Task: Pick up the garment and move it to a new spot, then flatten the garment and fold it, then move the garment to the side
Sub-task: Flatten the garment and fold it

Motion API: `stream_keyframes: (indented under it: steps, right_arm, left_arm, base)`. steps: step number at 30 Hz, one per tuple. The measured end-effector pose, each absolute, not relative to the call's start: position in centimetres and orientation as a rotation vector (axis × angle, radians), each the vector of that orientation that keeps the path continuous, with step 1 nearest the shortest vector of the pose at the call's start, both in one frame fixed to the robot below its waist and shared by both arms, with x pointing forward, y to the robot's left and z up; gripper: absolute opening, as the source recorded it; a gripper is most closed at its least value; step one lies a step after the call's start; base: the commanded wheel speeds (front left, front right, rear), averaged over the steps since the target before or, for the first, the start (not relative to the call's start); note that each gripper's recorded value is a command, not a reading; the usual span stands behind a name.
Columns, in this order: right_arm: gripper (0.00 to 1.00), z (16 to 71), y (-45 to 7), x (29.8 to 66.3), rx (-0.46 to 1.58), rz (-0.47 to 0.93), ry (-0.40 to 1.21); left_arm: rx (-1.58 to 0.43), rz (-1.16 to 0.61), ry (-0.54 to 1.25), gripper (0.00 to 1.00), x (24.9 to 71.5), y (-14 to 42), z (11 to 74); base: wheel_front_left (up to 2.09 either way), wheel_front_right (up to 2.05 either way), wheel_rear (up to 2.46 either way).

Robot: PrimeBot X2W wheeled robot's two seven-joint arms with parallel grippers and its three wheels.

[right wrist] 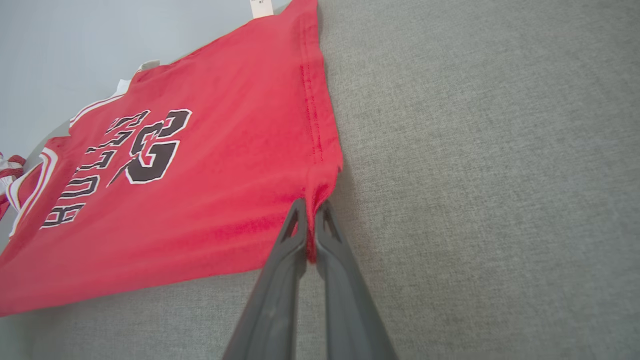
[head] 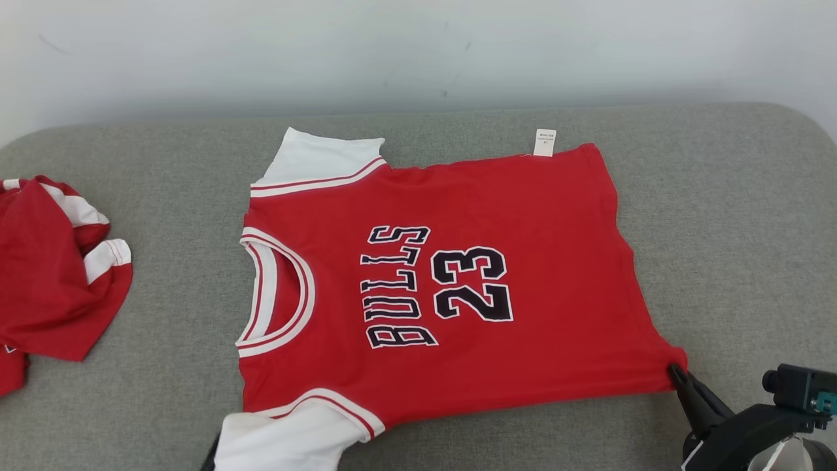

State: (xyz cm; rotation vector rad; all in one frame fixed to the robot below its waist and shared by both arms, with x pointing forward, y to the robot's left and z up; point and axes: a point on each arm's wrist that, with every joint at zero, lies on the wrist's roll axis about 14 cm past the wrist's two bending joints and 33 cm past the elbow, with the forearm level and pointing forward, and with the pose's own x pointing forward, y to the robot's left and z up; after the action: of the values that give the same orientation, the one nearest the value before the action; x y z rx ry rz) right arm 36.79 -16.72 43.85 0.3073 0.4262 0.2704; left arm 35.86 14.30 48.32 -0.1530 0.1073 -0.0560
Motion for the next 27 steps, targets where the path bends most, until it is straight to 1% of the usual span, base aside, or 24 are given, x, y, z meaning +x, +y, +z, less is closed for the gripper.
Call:
stream_keyframes:
  steps: [6, 10, 17, 19, 27]
  right_arm:
    - [0.00, 45.4, -16.1, 37.7, 0.329, 0.275, 0.407]
    - [0.00, 46.9, -15.6, 39.2, 0.327, 0.289, 0.377]
    - [0.00, 48.2, -16.0, 42.0, 0.289, 0.280, 0.369]
    - [0.00, 48.3, -16.1, 42.5, 0.291, 0.274, 0.366]
    - [0.00, 47.2, -16.3, 45.1, 0.302, 0.253, 0.429]
  left_arm:
    - [-0.094, -0.105, 0.016, 0.00, 38.6, 14.5, 51.0]
    - [-0.054, -0.161, -0.044, 0.00, 41.6, 13.9, 53.4]
    - [-0.005, -0.253, -0.002, 0.00, 45.3, 12.7, 53.1]
    - [0.001, -0.264, 0.004, 0.00, 45.7, 12.5, 52.9]
    - [0.040, -0.321, 0.109, 0.00, 48.8, 11.7, 50.1]
  base:
    - [0.00, 0.00, 0.00]
    - [0.00, 0.00, 0.00]
    - [0.00, 0.00, 0.00]
    - [0.00, 0.00, 0.00]
    - [0.00, 0.00, 0.00]
